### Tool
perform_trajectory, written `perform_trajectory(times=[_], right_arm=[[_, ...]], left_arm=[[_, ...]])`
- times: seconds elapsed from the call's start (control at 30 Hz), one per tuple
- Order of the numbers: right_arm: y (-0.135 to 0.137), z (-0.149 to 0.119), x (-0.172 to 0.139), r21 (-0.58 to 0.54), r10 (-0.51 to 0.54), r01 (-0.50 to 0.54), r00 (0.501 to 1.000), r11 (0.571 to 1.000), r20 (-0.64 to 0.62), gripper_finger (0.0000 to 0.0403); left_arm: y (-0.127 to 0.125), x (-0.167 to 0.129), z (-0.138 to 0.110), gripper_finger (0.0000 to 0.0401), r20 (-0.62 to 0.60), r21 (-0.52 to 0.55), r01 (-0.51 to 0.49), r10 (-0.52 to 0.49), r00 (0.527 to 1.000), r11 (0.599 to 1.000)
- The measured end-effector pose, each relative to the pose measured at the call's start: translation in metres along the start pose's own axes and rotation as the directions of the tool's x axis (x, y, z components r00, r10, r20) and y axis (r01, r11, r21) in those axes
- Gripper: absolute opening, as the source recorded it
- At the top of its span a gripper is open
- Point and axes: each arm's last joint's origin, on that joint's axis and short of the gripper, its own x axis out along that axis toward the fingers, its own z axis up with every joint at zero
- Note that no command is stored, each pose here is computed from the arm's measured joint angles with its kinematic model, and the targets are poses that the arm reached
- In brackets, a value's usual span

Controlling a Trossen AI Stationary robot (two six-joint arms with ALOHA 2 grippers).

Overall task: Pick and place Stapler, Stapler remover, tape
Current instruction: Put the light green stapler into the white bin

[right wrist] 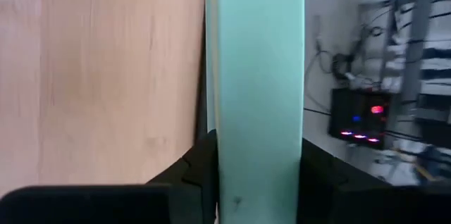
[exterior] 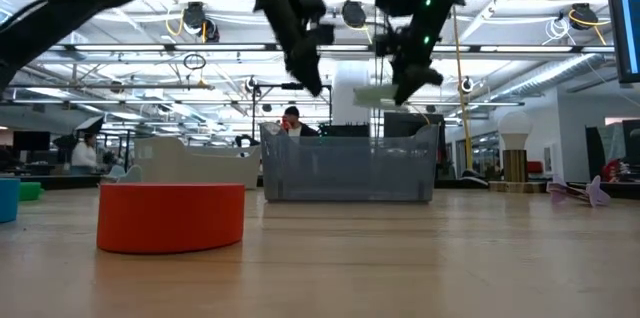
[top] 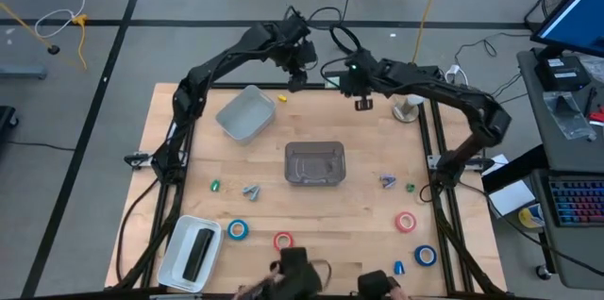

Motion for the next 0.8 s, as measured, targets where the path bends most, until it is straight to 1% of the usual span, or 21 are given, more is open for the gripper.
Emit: perform_trajectory(times=[0.07, 0.17, 0.27, 0.4, 0.47, 0.57, 0.67, 0.8], right_arm=[[0.003, 0.000, -0.010, -0.028, -0.005, 0.004, 1.000, 1.000, -0.017, 0.0112], [0.008, 0.005, -0.017, -0.036, -0.006, 0.006, 1.000, 0.999, -0.003, 0.0112], [0.014, 0.011, -0.021, -0.021, 0.000, 0.000, 1.000, 1.000, 0.011, 0.0112], [0.024, 0.020, -0.029, -0.044, 0.012, -0.010, 0.999, 0.999, 0.039, 0.0112], [0.029, 0.024, -0.034, -0.057, 0.021, -0.018, 0.998, 0.998, 0.052, 0.0112], [0.034, 0.028, -0.045, -0.052, 0.018, -0.014, 0.996, 0.999, 0.084, 0.0112], [0.037, 0.030, -0.052, -0.063, 0.022, -0.016, 0.995, 0.998, 0.097, 0.0112], [0.041, 0.030, -0.059, -0.031, 0.032, -0.029, 0.994, 0.999, 0.101, 0.0112]], left_arm=[[-0.018, -0.016, 0.012, 0.0223, 0.040, 0.039, -0.025, 0.023, 0.999, 0.999], [-0.047, -0.035, 0.027, 0.0223, 0.088, 0.098, -0.061, 0.052, 0.995, 0.993], [-0.080, -0.041, 0.041, 0.0223, 0.111, 0.157, -0.098, 0.081, 0.991, 0.983], [-0.113, -0.042, 0.050, 0.0223, 0.096, 0.186, -0.185, 0.169, 0.981, 0.965], [-0.125, -0.043, 0.052, 0.0223, 0.090, 0.176, -0.200, 0.187, 0.978, 0.964], [-0.136, -0.044, 0.054, 0.0223, 0.095, 0.122, -0.189, 0.178, 0.979, 0.974], [-0.143, -0.045, 0.056, 0.0223, 0.107, 0.060, -0.176, 0.169, 0.980, 0.983], [-0.151, -0.046, 0.060, 0.0223, 0.138, 0.006, -0.163, 0.161, 0.977, 0.987]])
